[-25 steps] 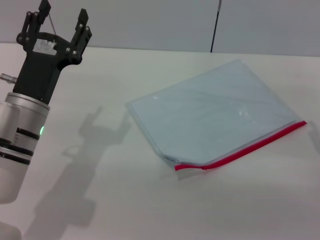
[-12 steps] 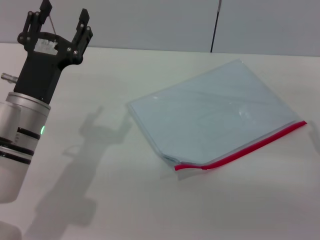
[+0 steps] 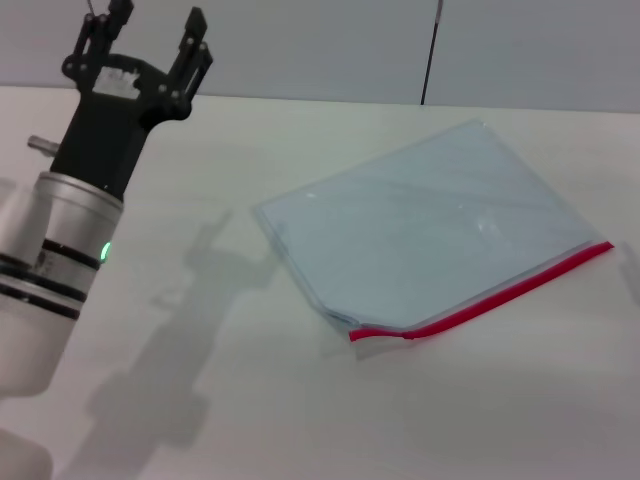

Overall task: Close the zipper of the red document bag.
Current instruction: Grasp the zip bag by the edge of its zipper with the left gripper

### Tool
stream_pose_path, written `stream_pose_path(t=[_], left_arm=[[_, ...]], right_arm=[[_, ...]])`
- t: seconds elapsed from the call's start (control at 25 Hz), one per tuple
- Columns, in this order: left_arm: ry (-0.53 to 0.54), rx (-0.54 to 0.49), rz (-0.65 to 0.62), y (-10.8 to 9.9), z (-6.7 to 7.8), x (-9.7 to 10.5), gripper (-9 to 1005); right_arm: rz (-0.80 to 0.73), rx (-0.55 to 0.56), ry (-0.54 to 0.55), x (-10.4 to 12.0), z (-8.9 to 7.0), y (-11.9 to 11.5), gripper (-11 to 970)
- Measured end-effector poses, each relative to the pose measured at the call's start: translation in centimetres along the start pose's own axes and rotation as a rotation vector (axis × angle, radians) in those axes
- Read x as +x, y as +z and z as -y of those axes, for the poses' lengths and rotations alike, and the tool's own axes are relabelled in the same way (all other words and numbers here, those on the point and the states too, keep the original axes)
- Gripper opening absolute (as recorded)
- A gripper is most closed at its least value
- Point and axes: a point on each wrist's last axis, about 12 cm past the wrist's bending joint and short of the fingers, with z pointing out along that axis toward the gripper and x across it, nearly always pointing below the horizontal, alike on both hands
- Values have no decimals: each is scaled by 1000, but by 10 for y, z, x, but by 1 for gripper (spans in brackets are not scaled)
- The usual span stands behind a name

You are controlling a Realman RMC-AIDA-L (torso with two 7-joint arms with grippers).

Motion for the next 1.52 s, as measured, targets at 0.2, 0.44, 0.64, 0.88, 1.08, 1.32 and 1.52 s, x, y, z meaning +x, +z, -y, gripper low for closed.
stream_pose_path(t=[0.2,0.44,0.64,0.88,1.08,1.32,1.52], left_arm=[[-72,78,-83,8,1,-10,756],[-82,253,-274,19,8,-17,756],[-21,452,-585,36,23,-21,756],[131,612,-761,44,44,-31,757],[322,799,-910,43,73,-44,756],[413,951,-1037,42,98,-46,755],[537,1012,-1092,35,116,-41,754]], right_arm=[[-1,2,0,0,0,-1,620],[-2,4,0,0,1,-1,620],[-7,13,0,1,2,-4,620],[-8,14,-1,1,2,-5,620],[-7,17,-1,1,3,-5,619],[-8,21,-4,1,4,-6,619],[-8,20,-6,1,4,-6,619]])
